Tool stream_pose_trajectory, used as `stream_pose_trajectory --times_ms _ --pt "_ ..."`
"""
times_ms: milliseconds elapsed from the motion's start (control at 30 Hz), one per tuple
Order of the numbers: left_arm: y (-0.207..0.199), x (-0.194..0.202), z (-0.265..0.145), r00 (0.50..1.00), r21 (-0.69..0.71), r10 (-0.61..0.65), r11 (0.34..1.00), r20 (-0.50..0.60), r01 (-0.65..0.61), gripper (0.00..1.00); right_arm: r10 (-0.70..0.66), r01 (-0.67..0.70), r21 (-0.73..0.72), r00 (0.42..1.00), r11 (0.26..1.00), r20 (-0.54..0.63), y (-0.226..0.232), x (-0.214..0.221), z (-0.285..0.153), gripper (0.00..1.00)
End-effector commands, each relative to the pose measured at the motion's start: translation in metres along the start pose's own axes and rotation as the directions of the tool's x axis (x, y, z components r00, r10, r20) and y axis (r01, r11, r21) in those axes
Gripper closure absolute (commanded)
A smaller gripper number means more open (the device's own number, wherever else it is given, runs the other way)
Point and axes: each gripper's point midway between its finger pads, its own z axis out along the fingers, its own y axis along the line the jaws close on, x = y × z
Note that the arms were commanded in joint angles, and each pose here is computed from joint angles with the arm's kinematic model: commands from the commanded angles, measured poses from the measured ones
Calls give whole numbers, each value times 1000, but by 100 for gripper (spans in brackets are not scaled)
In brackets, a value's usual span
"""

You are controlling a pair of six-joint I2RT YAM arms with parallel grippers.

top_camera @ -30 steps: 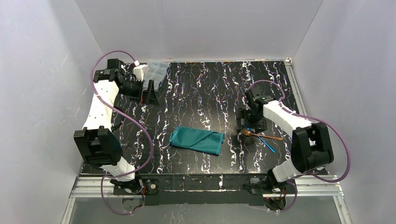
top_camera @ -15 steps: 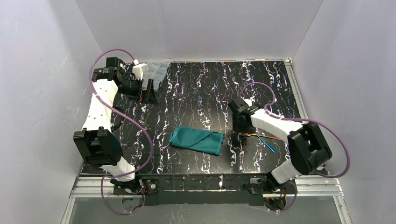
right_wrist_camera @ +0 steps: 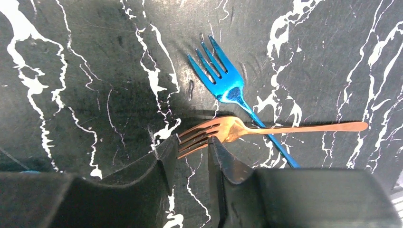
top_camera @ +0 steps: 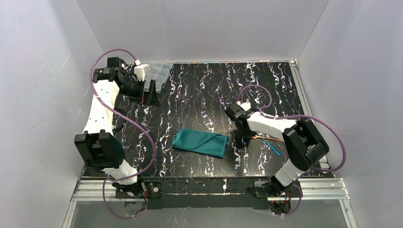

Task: Fold the napkin into a case and place the utensils inside
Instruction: Pick up the fork from the center of the board.

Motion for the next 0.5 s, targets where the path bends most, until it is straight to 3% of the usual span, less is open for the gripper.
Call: stream_pose_trajectory --times_ms 0,100,267,467 --pt "-11 -3 -16 999 -8 25 1000 27 -25 1 -19 16 56 998 998 52 -2 -15 2 63" --pt "-12 -4 -18 999 -9 27 1000 28 -26 2 -29 26 64 998 998 57 -2 -15 3 70" --pt "-14 -3 -19 999 -8 33 999 30 -33 1 -66 55 105 993 993 101 -4 -22 -6 98" --pt "-19 -5 -22 999 7 32 999 40 -32 1 -123 88 169 970 982 210 -7 -42 -38 99"
